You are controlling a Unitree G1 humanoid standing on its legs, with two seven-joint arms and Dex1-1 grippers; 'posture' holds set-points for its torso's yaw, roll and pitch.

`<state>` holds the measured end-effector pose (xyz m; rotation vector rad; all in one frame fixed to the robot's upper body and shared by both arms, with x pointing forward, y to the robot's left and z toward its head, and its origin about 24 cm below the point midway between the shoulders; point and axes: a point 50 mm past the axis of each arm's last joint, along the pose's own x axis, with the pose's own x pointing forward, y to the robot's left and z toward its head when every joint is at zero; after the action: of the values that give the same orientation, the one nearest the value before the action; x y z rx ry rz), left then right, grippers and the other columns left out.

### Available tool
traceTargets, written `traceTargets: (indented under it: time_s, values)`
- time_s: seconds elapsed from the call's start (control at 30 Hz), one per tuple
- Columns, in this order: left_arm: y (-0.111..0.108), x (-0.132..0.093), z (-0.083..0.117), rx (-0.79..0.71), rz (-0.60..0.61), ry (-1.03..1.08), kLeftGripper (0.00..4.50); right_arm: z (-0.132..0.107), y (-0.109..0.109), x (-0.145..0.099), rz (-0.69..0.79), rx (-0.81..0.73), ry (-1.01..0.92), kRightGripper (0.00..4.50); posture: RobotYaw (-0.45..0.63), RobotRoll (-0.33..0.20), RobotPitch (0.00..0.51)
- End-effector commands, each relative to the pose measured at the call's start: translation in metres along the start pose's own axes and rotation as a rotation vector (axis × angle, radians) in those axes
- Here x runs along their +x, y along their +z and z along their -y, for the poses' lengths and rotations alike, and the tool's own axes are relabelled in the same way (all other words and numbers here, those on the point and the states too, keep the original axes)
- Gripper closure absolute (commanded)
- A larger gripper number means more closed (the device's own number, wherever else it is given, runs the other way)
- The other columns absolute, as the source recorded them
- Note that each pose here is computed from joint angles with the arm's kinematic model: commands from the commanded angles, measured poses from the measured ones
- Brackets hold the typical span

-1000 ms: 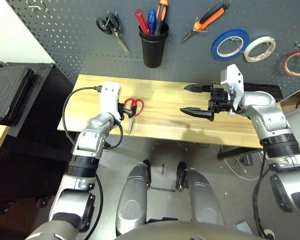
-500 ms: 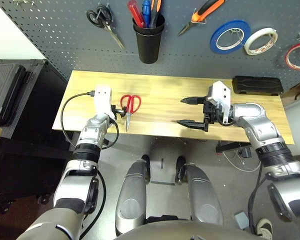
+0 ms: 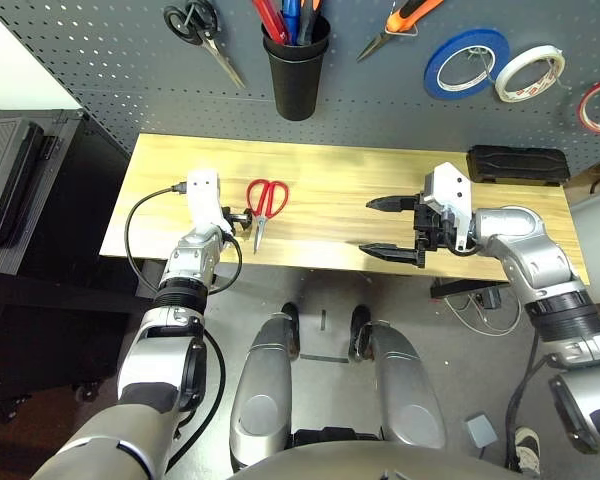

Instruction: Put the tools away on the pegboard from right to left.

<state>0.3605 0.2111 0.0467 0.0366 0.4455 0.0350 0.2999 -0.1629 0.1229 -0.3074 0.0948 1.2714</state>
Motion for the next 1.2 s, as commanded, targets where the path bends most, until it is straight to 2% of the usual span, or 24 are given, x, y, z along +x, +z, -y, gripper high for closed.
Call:
traceTargets:
  time_s: [0.03, 0.27, 0.5, 0.8, 0.93, 1.2]
  values:
    - [-0.004, 0.000, -0.009, -0.052, -0.011, 0.040, 0.01, -0.003, -0.004, -0.004, -0.006, 0.024, -0.002, 0.00, -0.01, 0.000, 0.403]
    - [0.005, 0.001, -0.012, -0.147, 0.020, 0.054, 0.01, -0.004, -0.004, -0.004, -0.009, 0.029, 0.002, 0.00, -0.01, 0.000, 0.407]
    - [0.004, 0.002, 0.001, -0.111, 0.014, -0.010, 0.01, -0.003, -0.003, -0.005, -0.012, 0.032, 0.001, 0.00, -0.01, 0.000, 0.409]
    - [-0.008, 0.006, 0.006, -0.015, -0.040, 0.017, 0.01, -0.003, 0.002, -0.004, -0.002, 0.033, 0.001, 0.00, -0.02, 0.000, 0.412]
    - [-0.013, 0.008, 0.007, 0.009, -0.065, 0.045, 0.93, -0.003, 0.004, -0.003, 0.005, 0.035, 0.002, 0.00, -0.02, 0.000, 0.414]
    - [-0.010, 0.008, 0.013, 0.016, -0.033, 0.018, 4.15, -0.001, 0.004, -0.008, -0.002, 0.034, -0.004, 0.00, -0.02, 0.000, 0.408]
